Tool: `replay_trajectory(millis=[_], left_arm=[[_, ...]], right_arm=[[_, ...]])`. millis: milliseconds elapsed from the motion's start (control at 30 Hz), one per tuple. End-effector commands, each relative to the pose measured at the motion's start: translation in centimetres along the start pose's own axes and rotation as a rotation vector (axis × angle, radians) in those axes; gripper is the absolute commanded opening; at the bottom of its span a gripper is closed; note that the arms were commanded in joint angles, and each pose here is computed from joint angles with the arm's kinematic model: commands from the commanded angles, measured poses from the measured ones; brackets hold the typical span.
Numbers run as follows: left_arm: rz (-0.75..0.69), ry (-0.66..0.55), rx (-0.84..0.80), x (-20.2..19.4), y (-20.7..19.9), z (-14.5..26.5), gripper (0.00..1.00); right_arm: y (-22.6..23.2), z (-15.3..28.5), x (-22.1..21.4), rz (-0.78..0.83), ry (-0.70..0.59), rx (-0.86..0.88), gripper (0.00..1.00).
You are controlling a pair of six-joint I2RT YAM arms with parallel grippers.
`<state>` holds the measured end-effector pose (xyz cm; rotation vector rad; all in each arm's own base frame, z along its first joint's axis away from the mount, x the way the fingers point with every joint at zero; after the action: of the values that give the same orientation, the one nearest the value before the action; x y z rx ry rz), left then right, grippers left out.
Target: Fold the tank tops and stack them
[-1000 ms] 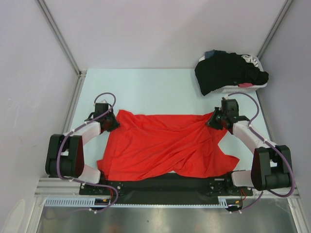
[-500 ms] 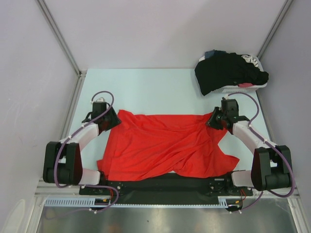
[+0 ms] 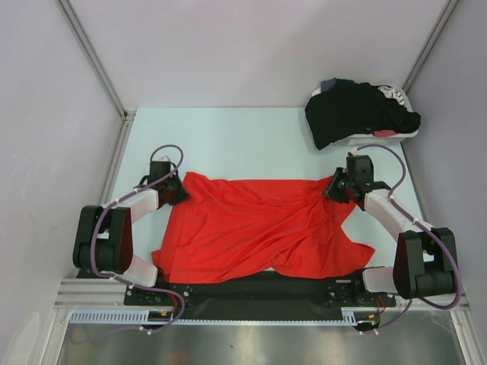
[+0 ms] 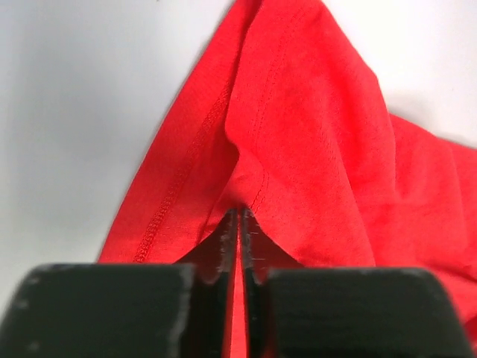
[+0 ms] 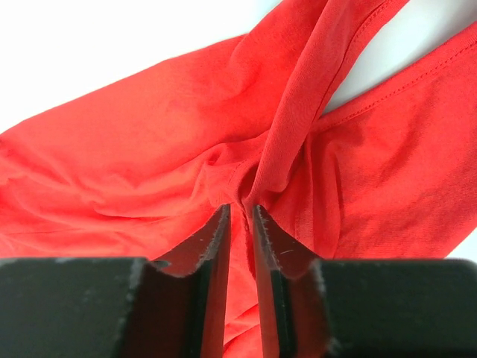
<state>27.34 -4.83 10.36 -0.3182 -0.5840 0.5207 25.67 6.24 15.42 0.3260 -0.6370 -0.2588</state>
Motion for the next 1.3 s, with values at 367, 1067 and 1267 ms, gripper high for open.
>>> replay_trajectory(millis=[367,1067,1267], left_arm=[[-0.025,-0.061,0.010,0.6,-0.2,1.3,0.55],[-0.084,-0.124,0.036,1.2,-1.9,3.5,0.00],[-0.083,-0.187,-0.005,1.7,-2.5,6.1,0.00]], right_arm=[[0.3,0.1,0.4,0.020,-0.025,0.009,0.40],[0.5,-0.2,0.5,0.029,-0.019,0.003,0.37],[0.9,-1.2,0.1,0.054,0.018,-0.021,0.41]])
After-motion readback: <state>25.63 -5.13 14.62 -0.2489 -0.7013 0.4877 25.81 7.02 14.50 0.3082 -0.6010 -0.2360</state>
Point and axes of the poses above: each gripper's point midway between its finger pads, its own z axis back along the fingers, its own y axis along the line the jaws close on, x = y × z, the point moved 10 cm from there along z, back along the fingers, and after that the axes turned 6 degrees about z, right-handed, at the moved point
